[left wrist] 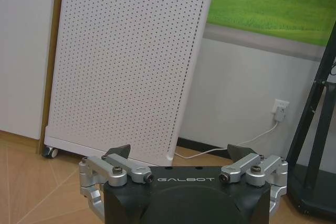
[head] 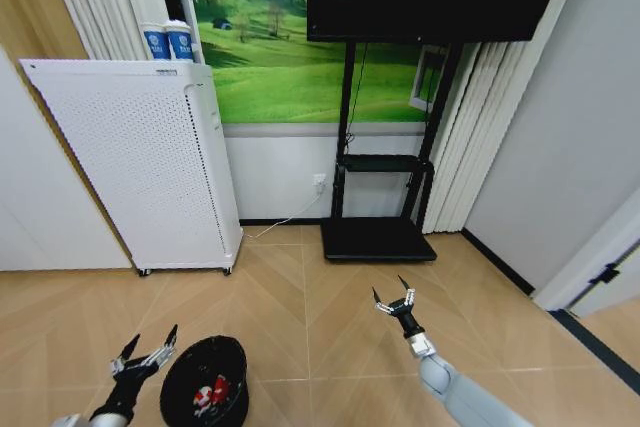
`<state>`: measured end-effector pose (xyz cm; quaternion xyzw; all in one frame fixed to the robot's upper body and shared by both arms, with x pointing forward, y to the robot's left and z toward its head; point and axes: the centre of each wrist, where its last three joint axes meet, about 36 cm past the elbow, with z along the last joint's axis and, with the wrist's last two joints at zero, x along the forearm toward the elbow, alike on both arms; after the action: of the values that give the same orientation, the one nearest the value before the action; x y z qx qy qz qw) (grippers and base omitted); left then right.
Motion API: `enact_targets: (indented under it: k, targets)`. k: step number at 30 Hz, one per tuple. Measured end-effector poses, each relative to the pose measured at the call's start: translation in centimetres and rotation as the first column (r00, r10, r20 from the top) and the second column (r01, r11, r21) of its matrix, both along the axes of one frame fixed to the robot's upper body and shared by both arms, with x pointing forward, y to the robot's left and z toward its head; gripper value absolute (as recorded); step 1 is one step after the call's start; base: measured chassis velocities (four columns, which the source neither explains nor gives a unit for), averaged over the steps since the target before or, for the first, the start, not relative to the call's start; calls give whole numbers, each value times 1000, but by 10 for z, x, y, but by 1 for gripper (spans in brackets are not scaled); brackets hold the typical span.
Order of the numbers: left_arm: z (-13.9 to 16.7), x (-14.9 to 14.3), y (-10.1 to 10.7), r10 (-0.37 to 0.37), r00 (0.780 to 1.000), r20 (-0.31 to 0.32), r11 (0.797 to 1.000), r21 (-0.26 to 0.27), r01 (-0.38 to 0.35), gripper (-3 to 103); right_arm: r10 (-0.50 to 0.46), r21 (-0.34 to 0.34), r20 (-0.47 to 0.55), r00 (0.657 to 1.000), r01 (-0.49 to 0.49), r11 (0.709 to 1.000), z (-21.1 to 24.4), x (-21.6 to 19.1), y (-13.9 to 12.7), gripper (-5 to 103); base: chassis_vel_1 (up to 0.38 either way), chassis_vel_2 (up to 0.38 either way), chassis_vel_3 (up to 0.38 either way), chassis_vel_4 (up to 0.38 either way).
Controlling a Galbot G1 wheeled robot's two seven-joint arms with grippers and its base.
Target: Pick up the trash bin and place the garbage on the floor into it.
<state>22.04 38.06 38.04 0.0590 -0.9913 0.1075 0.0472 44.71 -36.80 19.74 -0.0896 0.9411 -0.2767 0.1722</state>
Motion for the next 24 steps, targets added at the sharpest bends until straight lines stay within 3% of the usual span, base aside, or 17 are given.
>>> enact_targets:
  k: [24]
  targets:
    - [-3,5,0,-10,1000,7,1000,-15,10,100,3,2,2,1000,-3,1000,0,1,3,100,0,0,0,0]
